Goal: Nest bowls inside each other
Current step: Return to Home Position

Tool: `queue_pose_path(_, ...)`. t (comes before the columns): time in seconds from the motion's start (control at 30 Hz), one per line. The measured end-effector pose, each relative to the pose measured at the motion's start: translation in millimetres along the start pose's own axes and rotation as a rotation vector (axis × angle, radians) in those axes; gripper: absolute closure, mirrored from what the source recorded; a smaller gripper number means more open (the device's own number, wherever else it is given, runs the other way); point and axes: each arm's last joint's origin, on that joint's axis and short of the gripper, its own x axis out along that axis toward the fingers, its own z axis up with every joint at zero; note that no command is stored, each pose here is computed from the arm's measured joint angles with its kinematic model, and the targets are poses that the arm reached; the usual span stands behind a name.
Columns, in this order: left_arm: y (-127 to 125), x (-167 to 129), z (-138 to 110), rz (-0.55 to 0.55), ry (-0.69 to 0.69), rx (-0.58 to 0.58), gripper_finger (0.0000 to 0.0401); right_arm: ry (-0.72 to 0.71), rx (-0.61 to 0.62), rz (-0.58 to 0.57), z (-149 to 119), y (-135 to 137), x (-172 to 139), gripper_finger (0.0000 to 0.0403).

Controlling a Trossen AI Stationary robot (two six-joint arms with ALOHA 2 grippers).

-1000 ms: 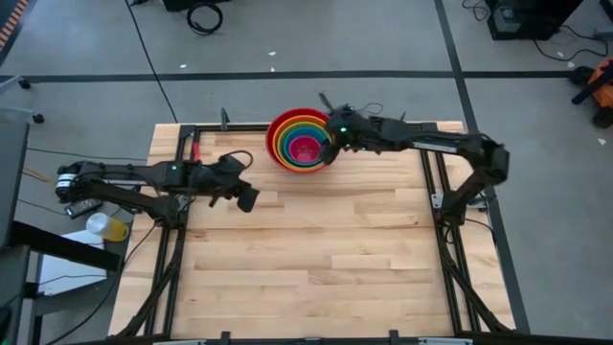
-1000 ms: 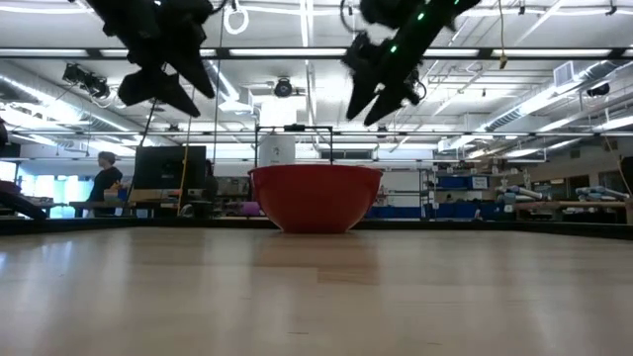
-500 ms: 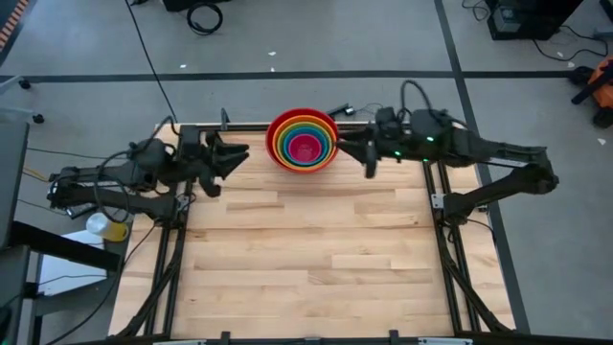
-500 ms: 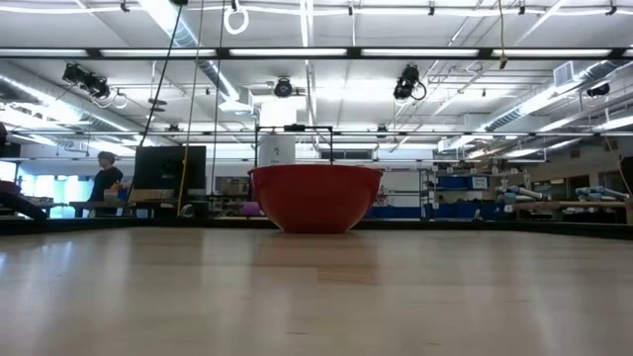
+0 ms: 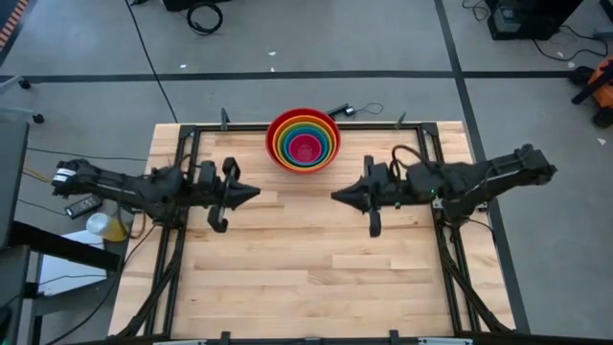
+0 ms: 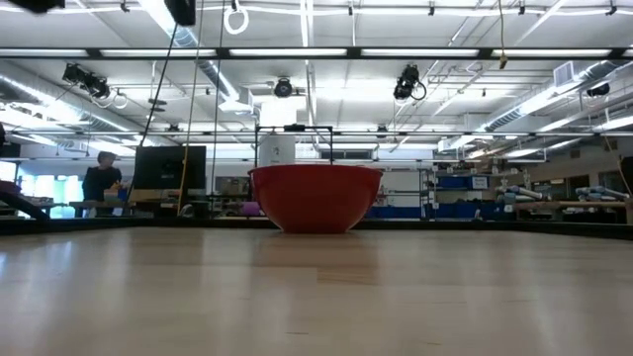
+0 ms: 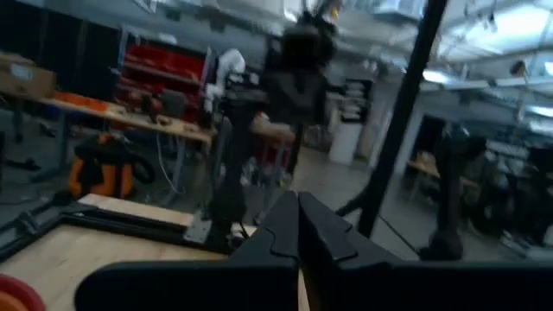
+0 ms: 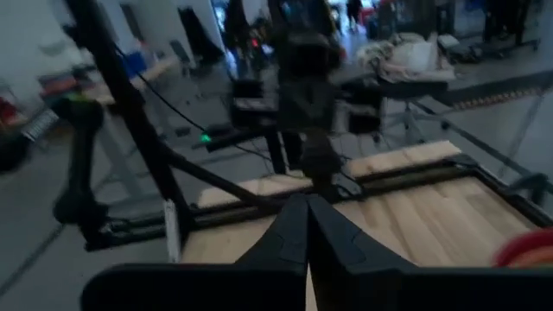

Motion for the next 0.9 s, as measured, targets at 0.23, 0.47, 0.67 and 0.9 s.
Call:
queue_pose_path(0.23,10.6,-24.8,-37.2,-0.043,-0.117,0.009,0.0399,-0.087,-0.022,0.065,-41.0,-7.7,-6.5,0.0396)
queue_pose_path(0.47,17.7,-42.7,-41.1,0.022,-0.024,0.164,0.0399,-0.121,-0.146,-0.079,-54.7,-31.6,-41.3,0.0395)
queue_pose_path(0.67,22.1,-58.4,-47.0,0.059,0.104,0.19,0.0399,-0.171,-0.139,-0.059,-74.0,-48.9,-74.8,0.0395)
queue_pose_path(0.9,28.0,-65.6,-71.4,0.071,0.166,0.198,0.0399,-0.195,-0.063,0.019,-131.3,-65.4,-88.9,0.0396)
